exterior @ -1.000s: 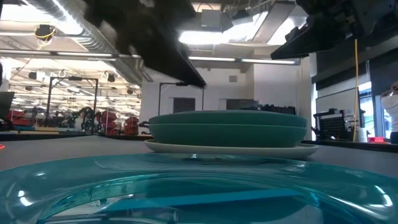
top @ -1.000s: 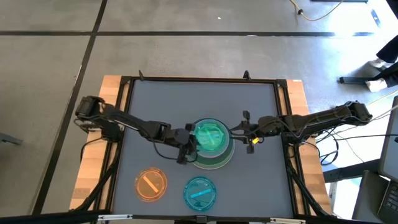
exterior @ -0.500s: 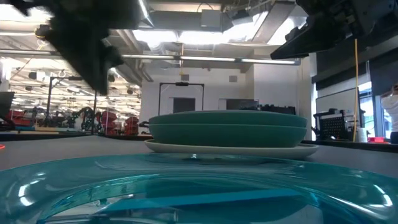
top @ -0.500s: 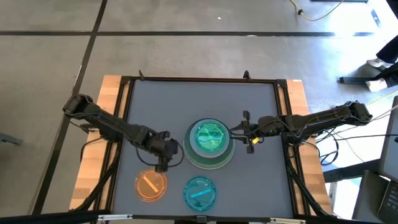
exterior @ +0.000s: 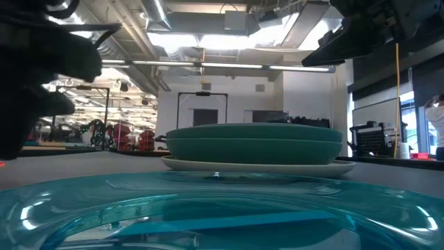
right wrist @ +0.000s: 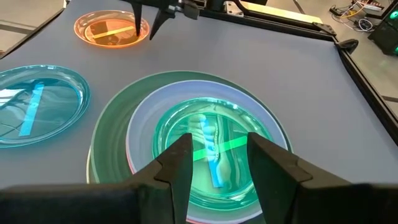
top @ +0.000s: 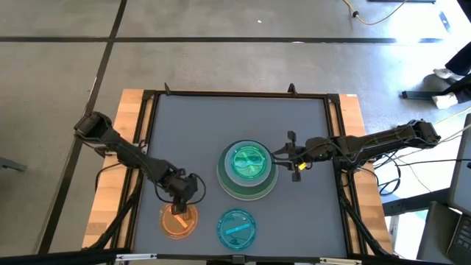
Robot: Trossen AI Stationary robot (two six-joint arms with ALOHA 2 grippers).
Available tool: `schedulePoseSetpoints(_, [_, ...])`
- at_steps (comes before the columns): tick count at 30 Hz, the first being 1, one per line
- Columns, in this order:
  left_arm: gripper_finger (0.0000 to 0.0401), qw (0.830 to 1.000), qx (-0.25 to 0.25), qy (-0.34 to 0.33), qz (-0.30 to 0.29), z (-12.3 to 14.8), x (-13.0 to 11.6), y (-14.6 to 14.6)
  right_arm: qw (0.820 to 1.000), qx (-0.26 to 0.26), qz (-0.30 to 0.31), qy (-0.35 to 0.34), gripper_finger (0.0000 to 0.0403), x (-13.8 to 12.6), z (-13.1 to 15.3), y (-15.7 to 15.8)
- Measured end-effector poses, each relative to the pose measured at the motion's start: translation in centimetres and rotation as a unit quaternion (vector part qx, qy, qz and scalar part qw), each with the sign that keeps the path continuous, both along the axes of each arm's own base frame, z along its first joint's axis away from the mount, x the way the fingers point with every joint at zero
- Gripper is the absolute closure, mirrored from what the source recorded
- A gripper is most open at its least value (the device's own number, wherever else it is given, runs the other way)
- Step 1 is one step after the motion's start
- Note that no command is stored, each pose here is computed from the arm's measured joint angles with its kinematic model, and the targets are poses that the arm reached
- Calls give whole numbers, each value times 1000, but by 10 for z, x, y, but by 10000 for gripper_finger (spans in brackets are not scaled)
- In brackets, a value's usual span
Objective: Stack plastic plates
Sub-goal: Stack the light orange plate on top of the light blue plate
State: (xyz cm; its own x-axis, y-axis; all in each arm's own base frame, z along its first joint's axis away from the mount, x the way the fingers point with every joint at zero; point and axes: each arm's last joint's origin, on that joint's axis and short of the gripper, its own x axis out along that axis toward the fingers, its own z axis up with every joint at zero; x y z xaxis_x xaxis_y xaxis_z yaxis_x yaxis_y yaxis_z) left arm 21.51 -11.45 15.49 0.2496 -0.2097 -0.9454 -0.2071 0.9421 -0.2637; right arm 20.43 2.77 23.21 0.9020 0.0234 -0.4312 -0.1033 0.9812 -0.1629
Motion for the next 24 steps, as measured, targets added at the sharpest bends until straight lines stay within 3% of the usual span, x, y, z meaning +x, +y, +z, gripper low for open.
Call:
schedulePoseSetpoints(17, [288, 997, -47, -38, 37, -25, -10, 1, 1000, -4, -2, 1, 258, 0, 0, 0])
schedulePoseSetpoints(24, [340, 997, -46, -40, 39, -26, -9, 3, 1000, -16, 4, -4, 258, 0, 0, 0])
